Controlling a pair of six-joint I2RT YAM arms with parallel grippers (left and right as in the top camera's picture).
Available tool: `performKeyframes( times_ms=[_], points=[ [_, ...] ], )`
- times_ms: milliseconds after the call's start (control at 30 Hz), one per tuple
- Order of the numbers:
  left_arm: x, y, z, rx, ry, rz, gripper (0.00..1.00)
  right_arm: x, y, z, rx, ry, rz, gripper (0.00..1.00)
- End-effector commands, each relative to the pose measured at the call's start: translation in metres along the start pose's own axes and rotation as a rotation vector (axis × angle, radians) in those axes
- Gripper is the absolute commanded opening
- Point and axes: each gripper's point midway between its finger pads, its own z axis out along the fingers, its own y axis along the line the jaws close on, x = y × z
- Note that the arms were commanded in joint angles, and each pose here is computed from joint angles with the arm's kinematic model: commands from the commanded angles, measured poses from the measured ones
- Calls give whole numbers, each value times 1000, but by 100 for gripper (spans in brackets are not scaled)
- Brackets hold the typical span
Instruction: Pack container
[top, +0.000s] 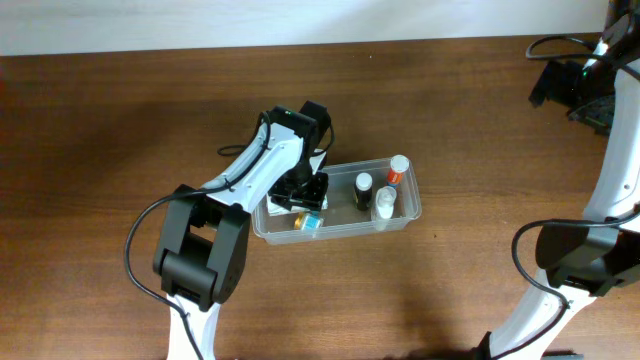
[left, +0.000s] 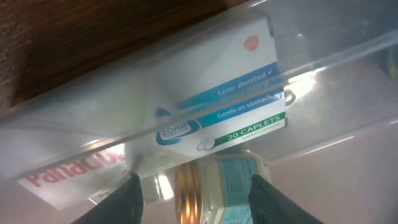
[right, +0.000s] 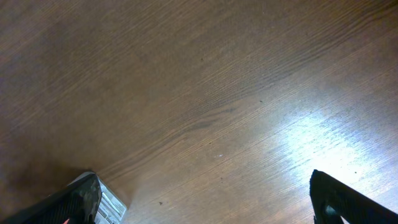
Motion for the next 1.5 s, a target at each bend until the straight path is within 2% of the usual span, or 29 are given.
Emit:
performKeyframes(
  times_ms=[0, 167, 267, 400, 500, 600, 700, 800, 867, 1033, 1200, 1267, 1333, 1467],
  points=[
    [14, 4, 20, -19, 75, 10, 56, 0, -3, -15, 3, -36, 3, 98],
    [5, 1, 12, -13, 40, 14, 55, 0, -3, -15, 3, -37, 3, 98],
    [-6, -6, -21, -3, -12, 22, 55, 0, -3, -15, 3, -36, 3, 98],
    [-11, -17, -110, 10, -169, 42, 51, 0, -3, -15, 3, -37, 3, 98],
    [2, -20, -182, -6, -347, 63, 50, 0, -3, -15, 3, -36, 3, 98],
    [36, -10, -252, -96, -561, 10, 51, 0, -3, -15, 3, -36, 3, 99],
    [90, 9, -306, -219, -742, -106, 51, 0, -3, -15, 3, -36, 3, 98],
    [148, 23, -344, -268, -901, -199, 52, 0, -3, -15, 3, -36, 3, 98],
    [180, 23, -358, -240, -982, -194, 52, 0, -3, -15, 3, -37, 3, 98],
    [238, 34, -358, -127, -1097, -171, 52, 0, -3, -15, 3, -36, 3, 98],
    [269, 88, -319, -176, -1172, -318, 52, 0, -3, -15, 3, -36, 3, 98],
    [276, 107, -296, -182, -1191, -403, 69, 0, -3, -15, 3, -36, 3, 98],
    [277, 116, -269, -107, -1209, -527, 99, 0, -3, -15, 3, -37, 3, 98],
    [258, 100, -237, 65, -1227, -626, 99, 0, -3, -15, 3, -37, 3, 98]
  ],
)
